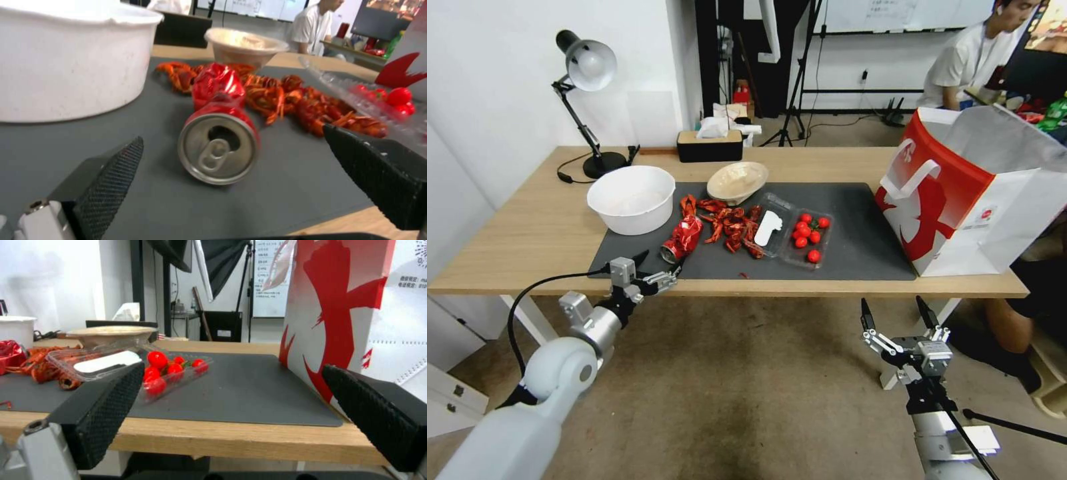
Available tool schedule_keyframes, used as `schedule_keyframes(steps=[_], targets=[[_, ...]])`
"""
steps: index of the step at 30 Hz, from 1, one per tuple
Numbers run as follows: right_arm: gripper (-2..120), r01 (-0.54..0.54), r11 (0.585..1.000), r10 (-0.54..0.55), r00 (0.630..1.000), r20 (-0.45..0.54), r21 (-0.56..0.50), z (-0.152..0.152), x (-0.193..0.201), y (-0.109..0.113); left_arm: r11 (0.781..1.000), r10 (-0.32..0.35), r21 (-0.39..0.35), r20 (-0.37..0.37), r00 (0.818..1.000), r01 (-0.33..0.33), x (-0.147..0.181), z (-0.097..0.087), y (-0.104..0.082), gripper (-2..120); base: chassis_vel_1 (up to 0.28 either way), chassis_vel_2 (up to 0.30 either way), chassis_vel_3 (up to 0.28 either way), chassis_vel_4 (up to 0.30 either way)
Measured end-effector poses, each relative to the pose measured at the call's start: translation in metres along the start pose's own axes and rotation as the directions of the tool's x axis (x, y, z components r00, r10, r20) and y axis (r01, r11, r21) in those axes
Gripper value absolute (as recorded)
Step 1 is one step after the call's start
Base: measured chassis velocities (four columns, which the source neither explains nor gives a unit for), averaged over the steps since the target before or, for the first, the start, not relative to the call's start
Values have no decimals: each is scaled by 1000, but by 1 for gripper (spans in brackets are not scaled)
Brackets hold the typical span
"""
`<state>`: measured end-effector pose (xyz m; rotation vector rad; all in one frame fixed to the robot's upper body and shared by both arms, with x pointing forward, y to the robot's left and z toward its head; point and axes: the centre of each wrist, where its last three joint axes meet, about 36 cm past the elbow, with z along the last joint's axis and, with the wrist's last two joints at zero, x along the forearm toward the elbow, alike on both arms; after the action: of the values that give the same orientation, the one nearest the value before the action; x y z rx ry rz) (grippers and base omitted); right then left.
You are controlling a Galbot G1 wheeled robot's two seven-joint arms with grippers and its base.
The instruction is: Pick up the trash from the table and place it into the takeout bag.
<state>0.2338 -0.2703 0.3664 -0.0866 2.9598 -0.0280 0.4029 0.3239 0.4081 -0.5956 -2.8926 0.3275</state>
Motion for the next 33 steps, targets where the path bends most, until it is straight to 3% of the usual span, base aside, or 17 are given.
schedule_keyframes(steps=[15,20,28,33], targets=[[100,-11,1000,11,1000,-3,11,1,-5,-6,1000,14,-6,-40,999,-14,-38,-11,14,99,0,0,0,0],[100,-14,1000,14,1000,-5,13,3,-6,-7,1000,20,-10,-60,998,-21,-38,-10,14,88,0,0,0,0],[100,-17,1000,17,1000,-6,12,3,-7,-6,999,40,-16,-88,995,-42,-35,-5,12,55,0,0,0,0],[100,-16,1000,16,1000,-11,13,3,-5,-5,999,46,-22,-90,995,-48,-32,-5,10,53,0,0,0,0]])
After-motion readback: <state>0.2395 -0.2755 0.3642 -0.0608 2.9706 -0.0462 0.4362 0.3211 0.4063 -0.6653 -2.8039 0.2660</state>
